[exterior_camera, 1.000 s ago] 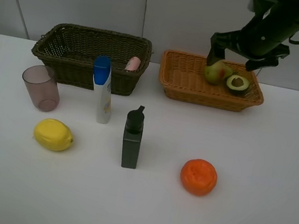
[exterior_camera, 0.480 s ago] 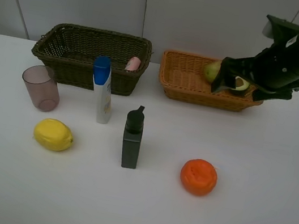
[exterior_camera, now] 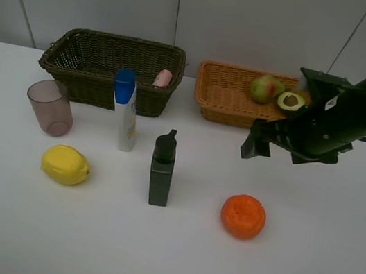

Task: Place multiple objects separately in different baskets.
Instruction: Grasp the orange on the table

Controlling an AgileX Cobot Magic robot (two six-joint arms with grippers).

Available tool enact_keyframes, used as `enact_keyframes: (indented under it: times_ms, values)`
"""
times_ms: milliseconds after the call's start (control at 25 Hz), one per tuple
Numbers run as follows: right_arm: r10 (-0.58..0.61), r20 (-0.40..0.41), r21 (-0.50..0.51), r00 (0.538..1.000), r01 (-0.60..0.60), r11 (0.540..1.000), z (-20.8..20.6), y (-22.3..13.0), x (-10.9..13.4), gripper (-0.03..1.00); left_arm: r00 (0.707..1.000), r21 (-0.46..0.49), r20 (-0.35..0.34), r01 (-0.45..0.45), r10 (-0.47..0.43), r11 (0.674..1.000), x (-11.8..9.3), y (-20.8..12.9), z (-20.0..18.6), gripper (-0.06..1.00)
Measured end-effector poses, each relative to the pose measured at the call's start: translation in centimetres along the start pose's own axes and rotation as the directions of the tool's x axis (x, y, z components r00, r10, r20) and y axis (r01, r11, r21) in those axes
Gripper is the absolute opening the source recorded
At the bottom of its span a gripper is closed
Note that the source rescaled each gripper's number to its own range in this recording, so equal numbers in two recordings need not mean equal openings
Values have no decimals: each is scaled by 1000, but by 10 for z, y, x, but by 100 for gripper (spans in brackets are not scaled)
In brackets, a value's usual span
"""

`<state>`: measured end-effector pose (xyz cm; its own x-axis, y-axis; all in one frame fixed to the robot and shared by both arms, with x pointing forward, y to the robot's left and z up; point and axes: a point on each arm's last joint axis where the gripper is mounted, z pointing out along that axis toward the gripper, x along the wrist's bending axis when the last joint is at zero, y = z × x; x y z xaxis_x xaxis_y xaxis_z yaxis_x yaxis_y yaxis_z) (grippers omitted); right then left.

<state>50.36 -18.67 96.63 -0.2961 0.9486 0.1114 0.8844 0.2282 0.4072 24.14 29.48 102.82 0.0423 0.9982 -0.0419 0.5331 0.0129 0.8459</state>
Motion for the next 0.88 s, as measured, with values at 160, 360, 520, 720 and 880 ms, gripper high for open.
enact_keyframes:
  times_ms: [160,360,520,720,880]
  values:
    - [-21,-14,7,1000,21,1000,6,-10,9,100,1000,0,0,0,0,1000,0,0,0,89]
    - [-16,-24,18,1000,17,1000,13,-23,13,100,1000,0,0,0,0,1000,0,0,0,89]
    - [0,-25,38,1000,1,999,19,-33,12,100,1000,0,0,0,0,1000,0,0,0,89]
    - [5,-30,51,1000,-3,999,20,-37,14,100,1000,0,0,0,0,1000,0,0,0,89]
    - [-30,-53,55,998,33,998,20,-40,27,100,1000,0,0,0,0,1000,0,0,0,89]
